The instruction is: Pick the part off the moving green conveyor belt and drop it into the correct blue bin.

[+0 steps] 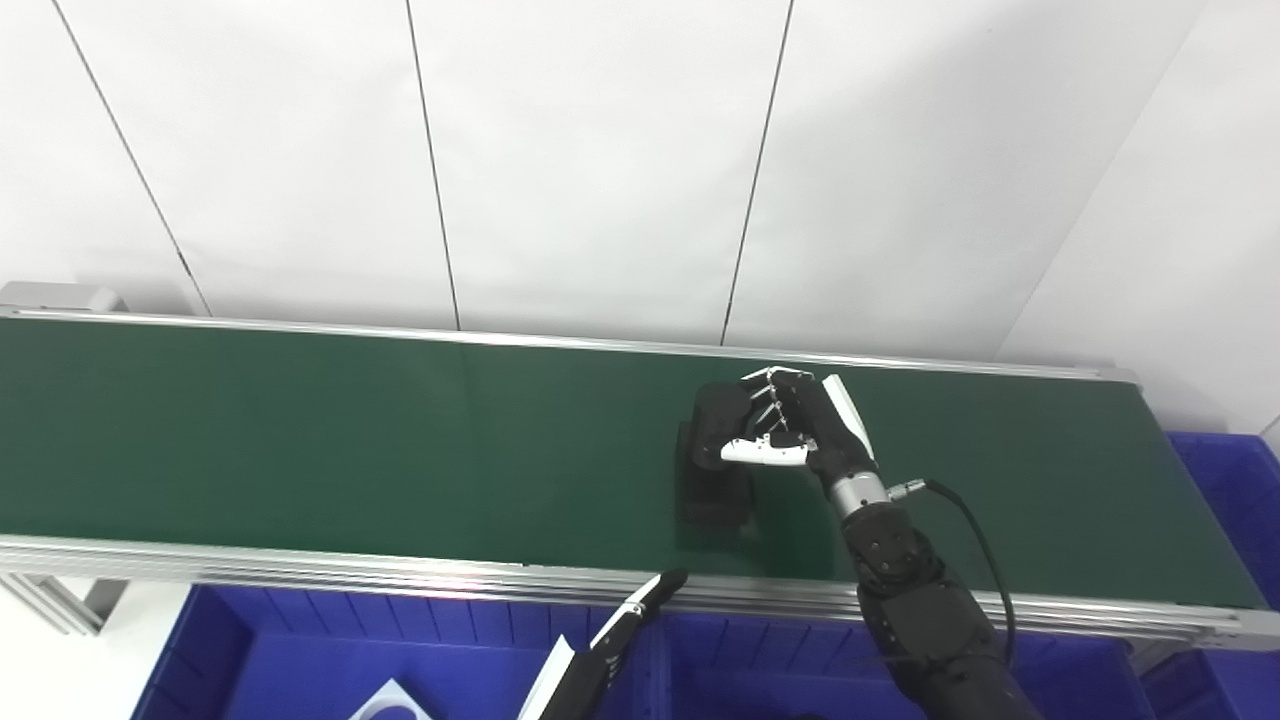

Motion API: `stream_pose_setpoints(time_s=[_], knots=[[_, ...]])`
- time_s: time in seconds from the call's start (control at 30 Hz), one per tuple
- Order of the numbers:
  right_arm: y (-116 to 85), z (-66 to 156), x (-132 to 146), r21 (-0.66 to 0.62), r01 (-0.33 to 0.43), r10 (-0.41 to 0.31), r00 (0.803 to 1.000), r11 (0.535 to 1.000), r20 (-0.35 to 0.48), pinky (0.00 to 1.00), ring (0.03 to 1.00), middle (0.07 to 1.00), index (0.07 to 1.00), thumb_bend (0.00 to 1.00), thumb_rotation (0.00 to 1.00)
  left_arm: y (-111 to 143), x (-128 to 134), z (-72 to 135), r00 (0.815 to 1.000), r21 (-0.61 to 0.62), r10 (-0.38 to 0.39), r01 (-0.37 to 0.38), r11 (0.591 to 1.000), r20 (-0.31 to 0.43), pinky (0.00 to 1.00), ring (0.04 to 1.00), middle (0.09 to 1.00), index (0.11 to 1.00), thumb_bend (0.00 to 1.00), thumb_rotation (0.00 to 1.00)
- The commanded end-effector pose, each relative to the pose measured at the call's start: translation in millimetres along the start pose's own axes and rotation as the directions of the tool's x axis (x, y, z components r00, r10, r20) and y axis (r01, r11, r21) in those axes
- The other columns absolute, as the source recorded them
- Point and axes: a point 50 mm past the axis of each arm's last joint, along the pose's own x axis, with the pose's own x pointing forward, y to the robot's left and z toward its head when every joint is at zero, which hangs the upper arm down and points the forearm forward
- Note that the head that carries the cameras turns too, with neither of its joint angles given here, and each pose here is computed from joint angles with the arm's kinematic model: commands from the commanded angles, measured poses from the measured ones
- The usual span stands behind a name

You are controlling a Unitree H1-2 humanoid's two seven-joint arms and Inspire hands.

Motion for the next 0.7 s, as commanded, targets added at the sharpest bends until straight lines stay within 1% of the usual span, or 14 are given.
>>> stream_pose_setpoints(time_s=[0.0, 0.13, 0.3, 0.37, 0.43, 0.57, 0.67], knots=[[-12.1, 27.6, 15.2, -0.01, 0.016, -0.016, 0.996, 1.0, 0.085, 0.25, 0.31, 0.416, 0.534, 0.52, 0.0, 1.0, 6.7, 7.2, 0.998, -0.009, -0.019, 0.019, 1.0, 0.059, 0.97, 0.962, 0.945, 0.918, 1.0, 0.86], [-14.5, 29.8, 13.3, -0.009, 0.013, -0.012, 0.994, 1.0, 0.109, 0.25, 0.313, 0.418, 0.535, 0.52, 0.0, 0.5, 9.1, 7.6, 0.998, -0.008, -0.019, 0.019, 1.0, 0.063, 0.97, 0.961, 0.945, 0.918, 1.0, 0.86], [-24.4, 44.8, -0.6, 0.037, 0.032, -0.039, 0.98, 0.999, 0.194, 0.25, 0.311, 0.415, 0.533, 0.52, 0.0, 0.9, 9.6, 6.8, 0.998, -0.04, -0.011, 0.013, 0.999, 0.055, 1.0, 0.988, 0.957, 0.926, 1.0, 0.85], [-31.0, 52.1, -13.2, 0.033, 0.037, -0.044, 0.967, 0.999, 0.25, 0.25, 0.307, 0.414, 0.533, 0.52, 0.0, 2.6, 10.6, 7.5, 0.998, -0.043, -0.006, 0.008, 0.999, 0.058, 1.0, 0.998, 0.967, 0.935, 1.0, 0.85], [-37.3, 59.2, -26.9, 0.03, 0.046, -0.053, 0.958, 0.998, 0.282, 0.26, 0.315, 0.416, 0.533, 0.52, 0.0, 5.7, 12.3, 8.8, 0.998, -0.037, -0.004, 0.007, 0.999, 0.065, 1.0, 1.0, 0.971, 0.946, 1.0, 0.87], [-48.1, 65.8, -50.3, 0.028, 0.076, -0.081, 0.949, 0.997, 0.306, 0.28, 0.322, 0.418, 0.533, 0.52, 0.0, 15.0, 13.8, 10.4, 0.997, -0.035, -0.008, 0.01, 0.999, 0.073, 1.0, 1.0, 0.979, 0.967, 1.0, 0.9], [-54.9, 66.5, -62.1, 0.039, 0.092, -0.099, 0.948, 0.995, 0.304, 0.28, 0.323, 0.418, 0.535, 0.52, 0.0, 23.9, 16.7, 10.7, 0.997, -0.034, -0.004, 0.007, 0.999, 0.078, 1.0, 1.0, 0.982, 0.973, 0.99, 0.91]])
